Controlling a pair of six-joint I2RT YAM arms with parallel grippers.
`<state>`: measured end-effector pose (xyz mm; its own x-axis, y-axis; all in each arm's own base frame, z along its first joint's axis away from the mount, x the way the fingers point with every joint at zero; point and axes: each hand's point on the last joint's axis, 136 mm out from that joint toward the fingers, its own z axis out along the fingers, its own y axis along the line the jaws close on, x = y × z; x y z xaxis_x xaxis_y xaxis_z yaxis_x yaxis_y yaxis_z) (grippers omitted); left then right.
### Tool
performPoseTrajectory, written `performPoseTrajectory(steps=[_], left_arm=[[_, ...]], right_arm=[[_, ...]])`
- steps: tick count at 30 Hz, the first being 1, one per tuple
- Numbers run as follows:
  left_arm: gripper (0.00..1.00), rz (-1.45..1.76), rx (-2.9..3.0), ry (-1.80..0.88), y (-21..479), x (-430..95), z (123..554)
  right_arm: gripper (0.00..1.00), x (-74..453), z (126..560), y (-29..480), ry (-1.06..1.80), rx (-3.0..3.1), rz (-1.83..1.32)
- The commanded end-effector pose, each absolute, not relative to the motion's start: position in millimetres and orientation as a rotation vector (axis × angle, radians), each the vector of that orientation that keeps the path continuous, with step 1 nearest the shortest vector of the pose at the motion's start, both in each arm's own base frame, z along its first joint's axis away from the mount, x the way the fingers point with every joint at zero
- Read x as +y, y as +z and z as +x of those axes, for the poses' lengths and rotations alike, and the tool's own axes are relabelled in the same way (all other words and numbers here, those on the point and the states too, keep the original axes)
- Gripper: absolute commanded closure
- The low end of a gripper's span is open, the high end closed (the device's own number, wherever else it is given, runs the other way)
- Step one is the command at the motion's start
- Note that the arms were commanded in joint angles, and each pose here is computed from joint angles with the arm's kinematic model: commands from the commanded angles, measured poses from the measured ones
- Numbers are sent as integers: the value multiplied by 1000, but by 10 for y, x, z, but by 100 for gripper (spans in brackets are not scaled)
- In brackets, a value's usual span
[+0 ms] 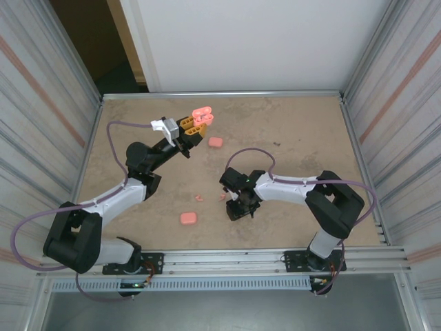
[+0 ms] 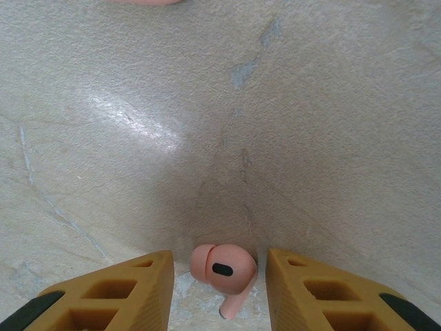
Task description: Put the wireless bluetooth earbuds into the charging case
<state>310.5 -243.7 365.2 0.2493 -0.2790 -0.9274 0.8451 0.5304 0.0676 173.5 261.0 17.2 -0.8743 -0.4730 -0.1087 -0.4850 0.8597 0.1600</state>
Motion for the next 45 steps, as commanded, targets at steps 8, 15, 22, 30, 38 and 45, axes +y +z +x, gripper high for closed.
performPoseTrajectory(steps=[8, 15, 22, 30, 38, 45], left_arm=[[100, 661, 996, -820, 3782, -2408, 3004], [100, 662, 996, -820, 3780, -2408, 3002], [100, 662, 995, -822, 3780, -2410, 3003], [100, 660, 984, -830, 3806, -2410, 2991], [100, 660, 980, -840, 3804, -2421, 2997], [100, 654, 973, -860, 3815, -2432, 3004]], right_arm=[[69, 2664, 1805, 167, 280, 2954, -778], [71, 2645, 1848, 235, 268, 2923, -764], [73, 2616, 1942, 373, 245, 2858, -746], [73, 2624, 2137, 723, 267, 2717, -700], [73, 2657, 2427, 1329, 373, 2525, -620], [74, 2652, 2729, 2054, 459, 2301, -562]])
